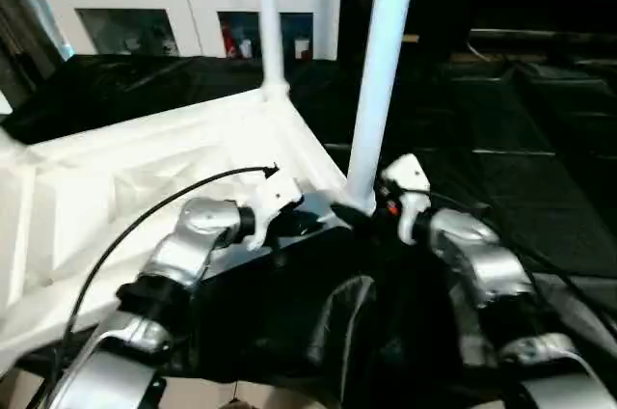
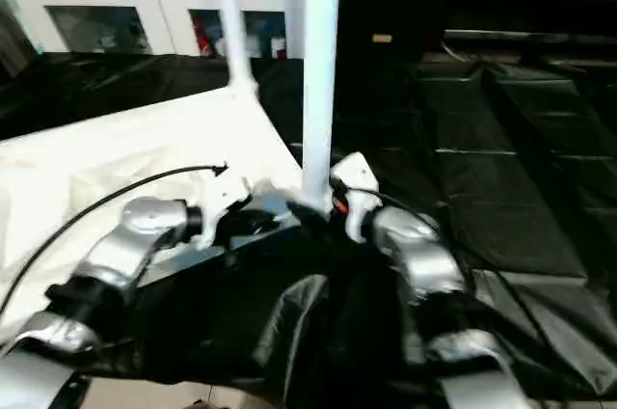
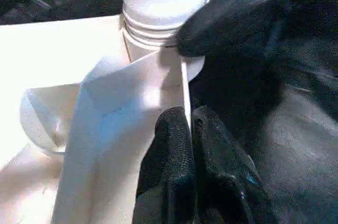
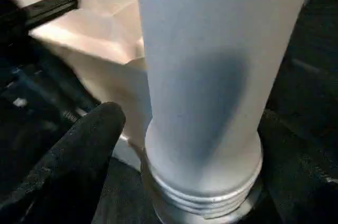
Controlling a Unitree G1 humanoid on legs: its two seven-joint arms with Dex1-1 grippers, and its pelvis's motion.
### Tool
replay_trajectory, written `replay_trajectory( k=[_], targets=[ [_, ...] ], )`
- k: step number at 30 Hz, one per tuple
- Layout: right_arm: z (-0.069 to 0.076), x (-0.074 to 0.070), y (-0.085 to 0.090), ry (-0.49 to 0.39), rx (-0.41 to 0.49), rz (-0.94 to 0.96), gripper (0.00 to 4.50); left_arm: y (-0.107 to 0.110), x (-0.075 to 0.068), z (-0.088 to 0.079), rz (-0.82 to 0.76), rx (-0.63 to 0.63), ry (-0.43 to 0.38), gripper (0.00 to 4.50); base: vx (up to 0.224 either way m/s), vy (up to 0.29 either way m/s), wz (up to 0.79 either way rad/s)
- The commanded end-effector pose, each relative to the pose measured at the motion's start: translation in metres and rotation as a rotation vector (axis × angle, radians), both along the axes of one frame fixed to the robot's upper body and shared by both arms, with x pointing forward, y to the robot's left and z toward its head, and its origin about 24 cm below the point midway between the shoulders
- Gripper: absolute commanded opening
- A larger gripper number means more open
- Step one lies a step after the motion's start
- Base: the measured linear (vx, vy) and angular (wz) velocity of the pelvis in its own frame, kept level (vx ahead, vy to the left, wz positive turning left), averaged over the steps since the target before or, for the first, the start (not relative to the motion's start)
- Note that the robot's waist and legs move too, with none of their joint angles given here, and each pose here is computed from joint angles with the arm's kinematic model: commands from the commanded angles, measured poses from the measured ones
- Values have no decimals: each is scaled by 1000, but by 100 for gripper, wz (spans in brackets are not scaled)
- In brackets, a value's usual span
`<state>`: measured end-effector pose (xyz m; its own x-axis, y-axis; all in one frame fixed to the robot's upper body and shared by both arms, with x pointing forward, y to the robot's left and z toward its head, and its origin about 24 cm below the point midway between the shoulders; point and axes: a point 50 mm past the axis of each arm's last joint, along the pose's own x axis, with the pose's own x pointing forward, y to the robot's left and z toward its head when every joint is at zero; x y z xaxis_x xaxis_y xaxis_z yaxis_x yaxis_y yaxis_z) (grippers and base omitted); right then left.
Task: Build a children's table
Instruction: Rotate leg to tighten
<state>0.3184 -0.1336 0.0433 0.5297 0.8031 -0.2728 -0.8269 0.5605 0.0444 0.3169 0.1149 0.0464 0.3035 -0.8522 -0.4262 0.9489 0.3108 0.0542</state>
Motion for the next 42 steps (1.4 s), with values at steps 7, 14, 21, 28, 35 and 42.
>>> replay_trajectory(
  k=[7, 14, 21, 28, 35, 42],
  targets=[
    [10, -11, 0, -8, 5, 185, 386, -2, -12, 6, -135, -58, 33, 0, 0, 0, 0],
    [10, -15, -2, 7, -16, 231, 329, 3, -23, 3, -209, -45, 102, 0, 0, 0, 0],
    [7, -18, -1, 25, -29, 254, 278, 5, -19, 5, -172, -37, 74, 0, 0, 0, 0],
    [-3, -12, 6, 63, 12, 97, 249, 1, 1, 9, 14, -42, -9, 0, 0, 0, 0],
    [-26, 6, 26, 140, 8, -328, 243, -18, 19, 17, 165, -76, -65, 0, 0, 0, 0],
    [-20, 14, 58, 93, 13, -373, 243, -44, 25, 20, 188, -92, -102, 0, 0, 0, 0]
  ],
)
